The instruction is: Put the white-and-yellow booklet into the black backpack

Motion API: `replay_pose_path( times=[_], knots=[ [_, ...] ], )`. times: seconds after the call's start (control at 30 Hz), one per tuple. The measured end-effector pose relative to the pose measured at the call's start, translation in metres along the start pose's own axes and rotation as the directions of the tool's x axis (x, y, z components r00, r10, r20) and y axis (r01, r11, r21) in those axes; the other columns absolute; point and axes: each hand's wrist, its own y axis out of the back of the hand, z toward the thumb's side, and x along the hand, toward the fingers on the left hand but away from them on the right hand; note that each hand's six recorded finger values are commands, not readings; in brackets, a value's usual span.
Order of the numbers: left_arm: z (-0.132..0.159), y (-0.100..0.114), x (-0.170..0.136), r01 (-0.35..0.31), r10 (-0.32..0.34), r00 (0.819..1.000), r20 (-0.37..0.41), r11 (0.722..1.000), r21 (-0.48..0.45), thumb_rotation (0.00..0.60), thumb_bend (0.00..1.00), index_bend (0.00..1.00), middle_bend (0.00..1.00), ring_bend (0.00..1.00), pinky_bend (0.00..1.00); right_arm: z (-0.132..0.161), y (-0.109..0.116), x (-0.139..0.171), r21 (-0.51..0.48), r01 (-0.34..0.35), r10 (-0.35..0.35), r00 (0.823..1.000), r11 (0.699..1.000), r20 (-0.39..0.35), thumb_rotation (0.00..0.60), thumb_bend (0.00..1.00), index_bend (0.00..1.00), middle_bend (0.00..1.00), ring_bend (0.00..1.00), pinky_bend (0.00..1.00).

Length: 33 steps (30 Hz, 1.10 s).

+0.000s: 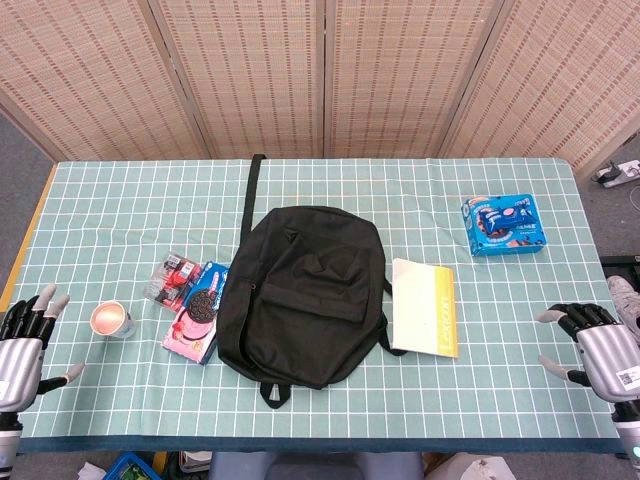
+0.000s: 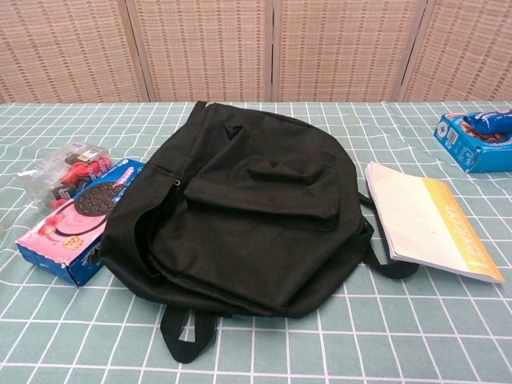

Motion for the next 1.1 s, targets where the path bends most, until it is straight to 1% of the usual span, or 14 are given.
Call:
replay_pose_path(
  times=[0.17,0.3,0.4,0.47,0.53,0.6,0.7,0.77,0.83,0.9,1.1],
  knots=[
    [0.001,0.0,0.0,0.001,-0.001,1.0,0.004,1.0,-0.001,0.6,0.15,0.06,0.0,0.03,0.0,0.003,0.0,0.0,-0.004,0.005,-0.005,1.0,1.0,0.005,0.6,0.11,0.37,0.35,0.28,0.27],
    [0.001,0.0,0.0,0.004,-0.004,1.0,0.009,1.0,-0.001,0.6,0.15,0.06,0.0,0.03,0.0,0.011,-0.001,0.0,-0.016,0.012,-0.012,1.0,1.0,0.012,0.6,0.09,0.37,0.34,0.23,0.27],
    [0.001,-0.001,0.0,0.008,-0.008,1.0,0.007,1.0,-0.007,0.6,0.15,0.06,0.0,0.03,0.0,0.017,-0.003,-0.001,-0.011,0.014,-0.014,1.0,1.0,0.012,0.6,0.07,0.37,0.31,0.2,0.27],
    [0.001,-0.002,0.0,0.013,-0.013,1.0,0.008,1.0,-0.015,0.6,0.15,0.06,0.0,0.03,0.0,0.023,-0.007,-0.002,-0.011,0.009,-0.009,1.0,1.0,0.008,0.6,0.05,0.36,0.26,0.17,0.26],
    [0.002,-0.002,0.0,0.018,-0.017,1.0,0.012,1.0,-0.018,0.6,0.15,0.06,0.0,0.03,0.0,0.03,-0.014,-0.005,-0.026,0.0,0.0,1.0,1.0,0.001,0.6,0.04,0.34,0.23,0.15,0.25],
    [0.002,-0.002,-0.001,0.018,-0.018,1.0,0.012,1.0,-0.018,0.6,0.15,0.06,0.0,0.03,0.0,0.037,-0.02,-0.007,-0.044,-0.017,0.016,1.0,0.999,-0.007,0.6,0.04,0.29,0.2,0.12,0.22],
    [0.001,-0.002,-0.002,0.02,-0.02,1.0,0.009,1.0,-0.021,0.6,0.15,0.06,0.0,0.03,0.0,0.05,-0.034,-0.012,-0.077,-0.056,0.054,0.998,0.995,-0.025,0.6,0.04,0.2,0.12,0.08,0.21],
    [0.001,-0.002,-0.002,0.023,-0.023,1.0,0.009,0.999,-0.023,0.6,0.15,0.06,0.0,0.03,0.0,0.058,-0.044,-0.015,-0.096,-0.083,0.079,0.996,0.992,-0.036,0.6,0.04,0.15,0.09,0.06,0.2],
    [0.001,-0.002,-0.002,0.024,-0.024,1.0,0.01,0.999,-0.026,0.6,0.15,0.06,0.0,0.03,0.0,0.066,-0.055,-0.019,-0.11,-0.11,0.106,0.993,0.988,-0.047,0.6,0.04,0.14,0.09,0.05,0.19],
    [0.002,-0.002,-0.002,0.022,-0.021,1.0,0.012,0.999,-0.028,0.6,0.15,0.06,0.0,0.03,0.0,0.074,-0.065,-0.025,-0.113,-0.124,0.118,0.991,0.986,-0.056,0.6,0.04,0.14,0.09,0.05,0.18],
    [0.001,-0.002,-0.003,0.025,-0.025,1.0,0.012,0.999,-0.032,0.6,0.15,0.06,0.0,0.03,0.0,0.094,-0.097,-0.043,-0.12,-0.141,0.134,0.989,0.983,-0.066,0.6,0.04,0.14,0.08,0.03,0.13]
  ],
)
